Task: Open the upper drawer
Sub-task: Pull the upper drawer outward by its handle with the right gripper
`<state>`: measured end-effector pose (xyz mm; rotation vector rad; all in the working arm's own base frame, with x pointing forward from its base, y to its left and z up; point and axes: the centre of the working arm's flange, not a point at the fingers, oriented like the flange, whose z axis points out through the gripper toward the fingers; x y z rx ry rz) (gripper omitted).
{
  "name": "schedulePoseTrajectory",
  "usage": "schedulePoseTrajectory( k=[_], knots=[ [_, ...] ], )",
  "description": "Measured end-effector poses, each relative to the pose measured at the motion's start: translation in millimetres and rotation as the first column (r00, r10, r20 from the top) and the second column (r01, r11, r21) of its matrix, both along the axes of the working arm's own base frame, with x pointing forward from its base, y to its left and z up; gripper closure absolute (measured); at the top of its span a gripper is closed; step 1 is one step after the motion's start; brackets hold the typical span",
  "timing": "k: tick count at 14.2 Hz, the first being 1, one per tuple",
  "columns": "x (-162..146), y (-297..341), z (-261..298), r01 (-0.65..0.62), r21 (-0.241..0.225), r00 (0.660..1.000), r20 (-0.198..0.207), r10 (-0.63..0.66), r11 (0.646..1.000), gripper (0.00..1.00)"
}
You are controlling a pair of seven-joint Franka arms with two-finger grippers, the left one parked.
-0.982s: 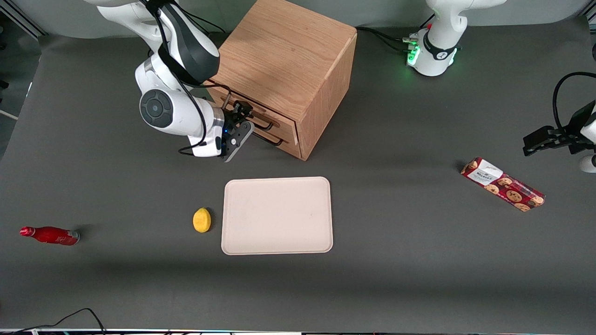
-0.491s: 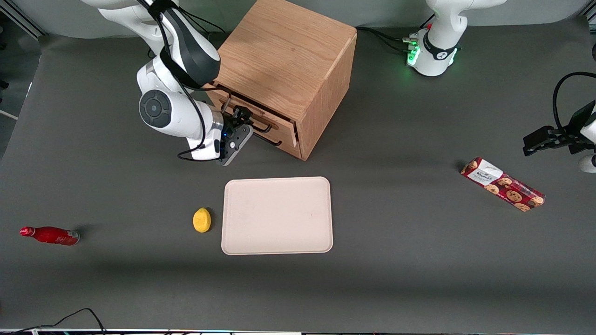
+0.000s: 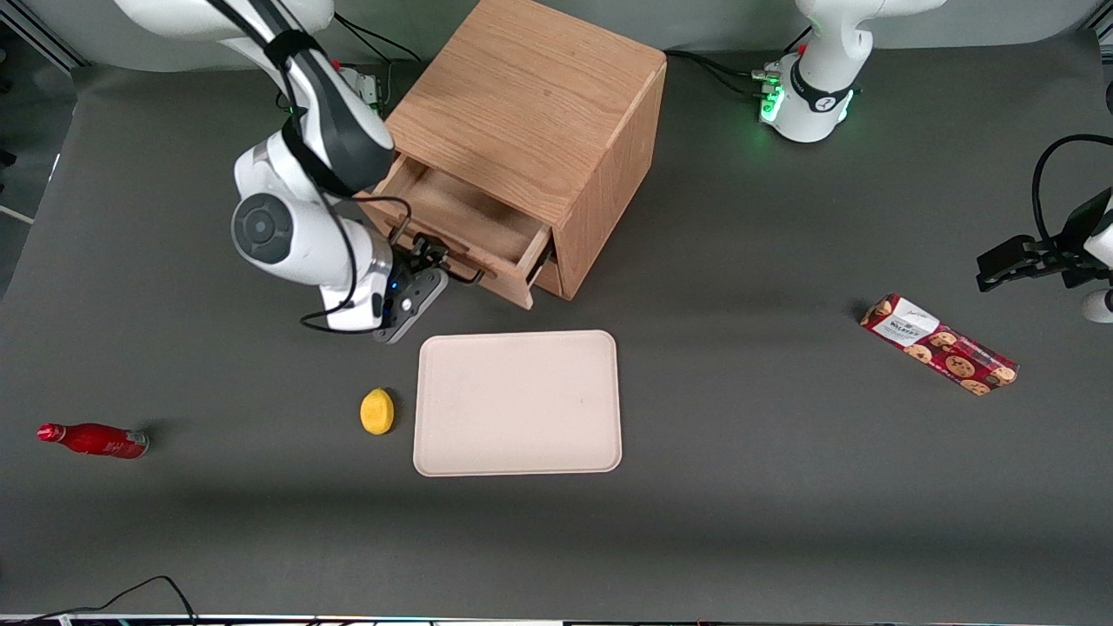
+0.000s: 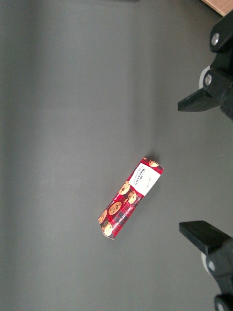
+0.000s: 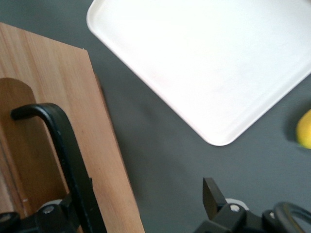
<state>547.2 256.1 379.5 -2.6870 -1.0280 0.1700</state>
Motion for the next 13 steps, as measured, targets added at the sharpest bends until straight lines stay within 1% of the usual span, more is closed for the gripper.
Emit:
schedulePoseTrajectory(
  k=[4, 7, 11, 13],
  knots=[
    [29.1, -29.2, 5.7, 0.023, 0.008, 0.999, 0.034, -0.023, 1.0, 0.0],
    [47.6, -55.4, 7.0, -0.003, 0.015, 0.998, 0.063, 0.002, 1.0, 0.0],
    [69.7, -67.9, -1.1, -0.041, 0.031, 0.996, 0.081, 0.038, 0.999, 0.0],
    [86.4, -79.4, -2.6, -0.044, 0.037, 0.994, 0.1, 0.04, 0.998, 0.0]
  ],
)
